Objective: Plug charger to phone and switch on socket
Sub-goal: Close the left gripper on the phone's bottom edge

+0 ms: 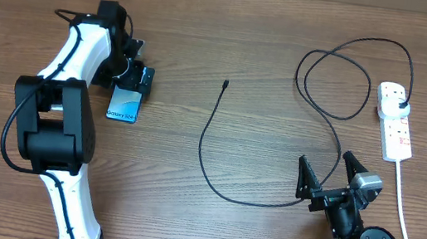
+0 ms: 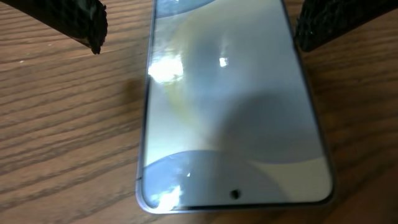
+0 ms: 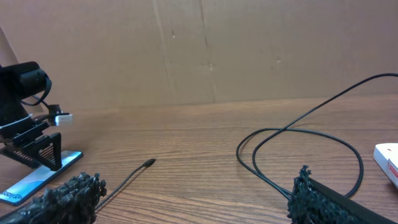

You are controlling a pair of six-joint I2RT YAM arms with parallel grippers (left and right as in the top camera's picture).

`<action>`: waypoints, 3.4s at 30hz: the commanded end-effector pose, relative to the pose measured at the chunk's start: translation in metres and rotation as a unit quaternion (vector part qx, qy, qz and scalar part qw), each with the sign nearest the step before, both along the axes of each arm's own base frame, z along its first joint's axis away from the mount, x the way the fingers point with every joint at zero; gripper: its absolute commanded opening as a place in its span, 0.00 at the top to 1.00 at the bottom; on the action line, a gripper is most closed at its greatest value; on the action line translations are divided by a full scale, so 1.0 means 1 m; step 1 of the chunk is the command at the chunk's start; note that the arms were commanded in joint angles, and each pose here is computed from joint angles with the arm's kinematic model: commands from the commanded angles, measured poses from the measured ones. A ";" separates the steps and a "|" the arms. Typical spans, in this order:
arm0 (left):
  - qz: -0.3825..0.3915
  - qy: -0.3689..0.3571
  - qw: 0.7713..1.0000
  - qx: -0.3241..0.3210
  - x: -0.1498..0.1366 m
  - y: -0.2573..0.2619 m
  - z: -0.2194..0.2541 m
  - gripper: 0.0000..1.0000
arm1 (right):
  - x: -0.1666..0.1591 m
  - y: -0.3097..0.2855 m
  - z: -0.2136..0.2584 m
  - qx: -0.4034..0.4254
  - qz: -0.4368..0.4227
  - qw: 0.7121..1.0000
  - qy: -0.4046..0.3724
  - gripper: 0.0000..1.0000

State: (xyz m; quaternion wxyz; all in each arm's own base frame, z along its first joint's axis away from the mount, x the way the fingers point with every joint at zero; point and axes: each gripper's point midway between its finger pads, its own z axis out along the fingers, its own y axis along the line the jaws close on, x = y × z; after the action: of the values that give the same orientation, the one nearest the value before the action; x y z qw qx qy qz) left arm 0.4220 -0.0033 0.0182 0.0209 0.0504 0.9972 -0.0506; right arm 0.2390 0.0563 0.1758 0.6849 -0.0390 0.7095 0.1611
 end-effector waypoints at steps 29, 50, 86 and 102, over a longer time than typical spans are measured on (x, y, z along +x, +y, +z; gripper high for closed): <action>0.017 0.064 0.997 0.034 -0.018 0.005 -0.046 0.02 | 0.000 0.000 -0.003 0.001 -0.001 1.000 0.000 0.00; 0.103 0.088 0.990 -0.024 -0.024 -0.020 -0.044 0.12 | 0.000 0.000 -0.003 0.001 -0.001 1.000 0.000 0.00; 0.120 0.069 0.990 0.016 -0.019 -0.066 -0.047 0.06 | 0.000 0.000 -0.003 0.001 -0.001 1.000 0.000 0.00; 0.115 0.062 0.991 0.038 -0.025 -0.060 -0.064 0.07 | 0.000 0.000 -0.003 0.001 -0.001 1.000 0.000 0.00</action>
State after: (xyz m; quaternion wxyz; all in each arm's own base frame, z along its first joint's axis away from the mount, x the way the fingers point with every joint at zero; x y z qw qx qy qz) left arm 0.4253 -0.0611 -0.0007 0.0188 -0.0735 0.9970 -0.0146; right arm 0.2391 0.0562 0.1757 0.6848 -0.0388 0.7097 0.1610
